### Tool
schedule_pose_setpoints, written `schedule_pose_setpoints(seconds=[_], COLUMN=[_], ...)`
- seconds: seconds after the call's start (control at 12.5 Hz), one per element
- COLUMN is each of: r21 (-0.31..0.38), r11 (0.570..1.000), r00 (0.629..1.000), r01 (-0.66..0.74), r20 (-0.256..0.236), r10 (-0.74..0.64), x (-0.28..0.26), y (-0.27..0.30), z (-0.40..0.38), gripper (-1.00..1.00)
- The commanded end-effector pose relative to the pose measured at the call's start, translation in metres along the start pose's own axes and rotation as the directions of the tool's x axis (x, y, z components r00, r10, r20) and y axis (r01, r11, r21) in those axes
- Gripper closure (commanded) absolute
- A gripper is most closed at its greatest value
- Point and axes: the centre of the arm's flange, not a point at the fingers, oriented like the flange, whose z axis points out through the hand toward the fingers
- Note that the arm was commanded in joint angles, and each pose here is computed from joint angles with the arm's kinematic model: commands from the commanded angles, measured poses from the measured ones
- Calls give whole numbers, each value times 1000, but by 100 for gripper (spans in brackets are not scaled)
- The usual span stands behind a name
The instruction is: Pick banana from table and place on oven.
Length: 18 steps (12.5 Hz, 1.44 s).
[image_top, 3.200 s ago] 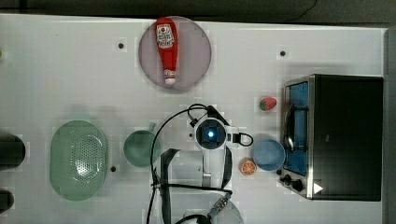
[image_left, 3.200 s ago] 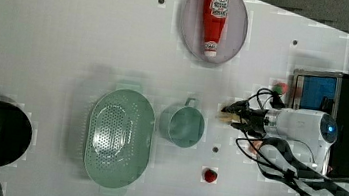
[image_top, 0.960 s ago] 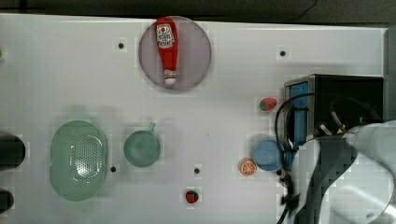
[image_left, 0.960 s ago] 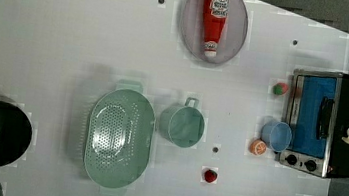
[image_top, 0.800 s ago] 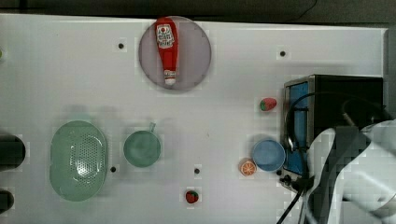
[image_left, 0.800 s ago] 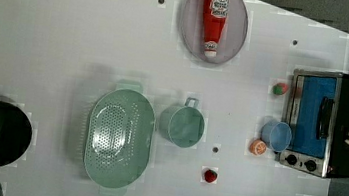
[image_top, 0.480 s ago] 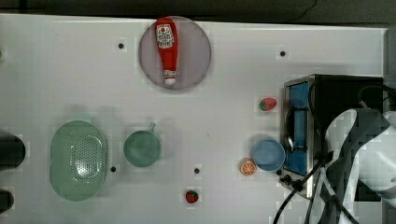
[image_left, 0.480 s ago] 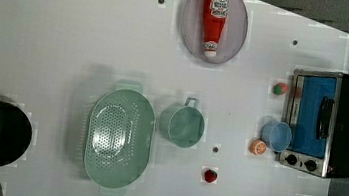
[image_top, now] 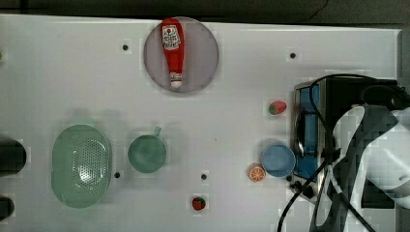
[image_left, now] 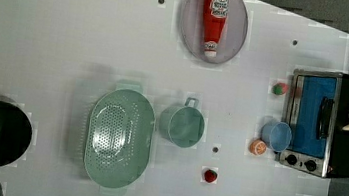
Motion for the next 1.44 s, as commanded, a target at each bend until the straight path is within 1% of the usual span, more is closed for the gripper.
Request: schedule_pose_setpoints(seconds=[0.08, 0.16, 0.32, 0.4, 0.56, 0.72, 0.8, 0.96, 1.2, 1.44], r21=[-2, 1, 16, 38, 78, 64, 64, 58, 57, 43], r11=[999, 999, 999, 998, 993, 991, 991, 995, 998, 991], r00=[999, 998, 997, 996, 995, 992, 992, 995, 999, 990], r01=[32, 33, 48, 56, 91, 120, 119, 87, -34, -130], r20=[-42, -47, -63, -66, -58, -42, -48, -62, -36, -51], r10=[-32, -33, -47, -54, -87, -118, -116, -84, 36, 132], x=[4, 4, -1, -8, -30, -61, -78, -116, -182, -243], y=[7, 8, 8, 6, -2, -23, -42, -86, -153, -200], z=[-16, -22, -56, -80, -131, -173, -192, -222, -232, -233], gripper=[-71, -100, -100, -100, -100, -100, -100, -100, -100, -100])
